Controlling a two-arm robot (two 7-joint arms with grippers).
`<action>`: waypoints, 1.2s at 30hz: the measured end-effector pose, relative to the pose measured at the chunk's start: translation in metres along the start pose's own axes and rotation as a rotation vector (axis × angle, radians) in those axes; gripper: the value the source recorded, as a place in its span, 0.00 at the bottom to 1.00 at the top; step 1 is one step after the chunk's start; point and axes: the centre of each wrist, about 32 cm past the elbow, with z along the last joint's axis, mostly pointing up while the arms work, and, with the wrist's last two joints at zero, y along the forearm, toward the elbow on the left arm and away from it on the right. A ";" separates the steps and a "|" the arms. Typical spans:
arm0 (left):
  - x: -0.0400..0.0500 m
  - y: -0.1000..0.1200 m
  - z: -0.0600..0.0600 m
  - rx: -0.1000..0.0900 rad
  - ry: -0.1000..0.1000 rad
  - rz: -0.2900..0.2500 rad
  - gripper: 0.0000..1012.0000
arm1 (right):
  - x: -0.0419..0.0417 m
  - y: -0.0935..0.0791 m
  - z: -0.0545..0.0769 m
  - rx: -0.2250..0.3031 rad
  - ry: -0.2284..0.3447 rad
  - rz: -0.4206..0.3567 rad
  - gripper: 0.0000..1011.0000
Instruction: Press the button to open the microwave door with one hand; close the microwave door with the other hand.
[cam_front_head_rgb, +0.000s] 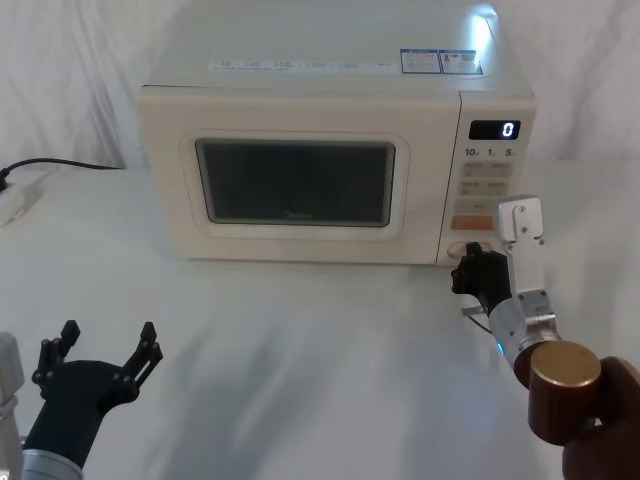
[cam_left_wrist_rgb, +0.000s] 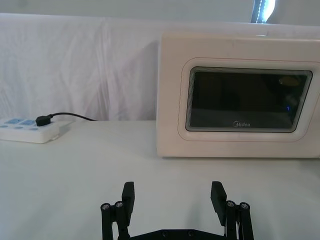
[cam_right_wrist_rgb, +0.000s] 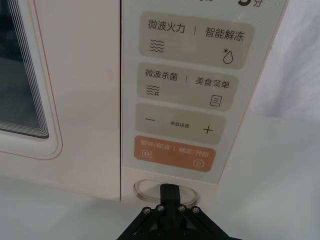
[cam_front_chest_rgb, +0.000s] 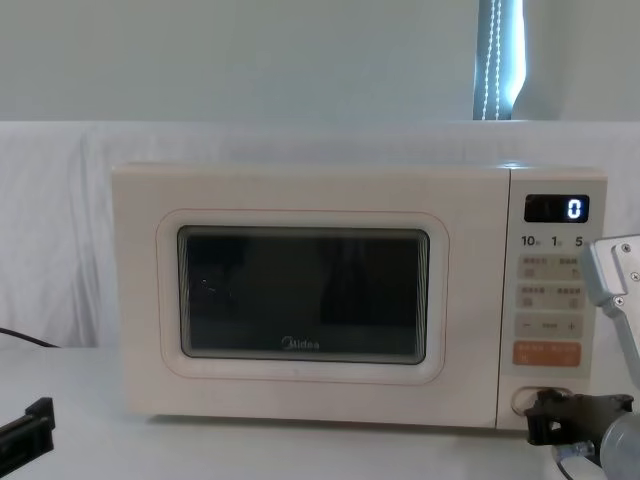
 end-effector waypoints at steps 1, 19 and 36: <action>0.0000 0.000 0.000 0.000 0.000 0.000 0.99 | 0.0001 0.001 0.000 -0.001 0.000 0.000 0.00; 0.0001 0.000 0.000 0.000 0.000 0.000 0.99 | 0.0008 0.016 0.002 0.001 0.002 0.008 0.00; 0.0000 0.000 0.000 0.000 0.000 0.000 0.99 | 0.0015 0.010 0.003 0.007 0.010 0.021 0.00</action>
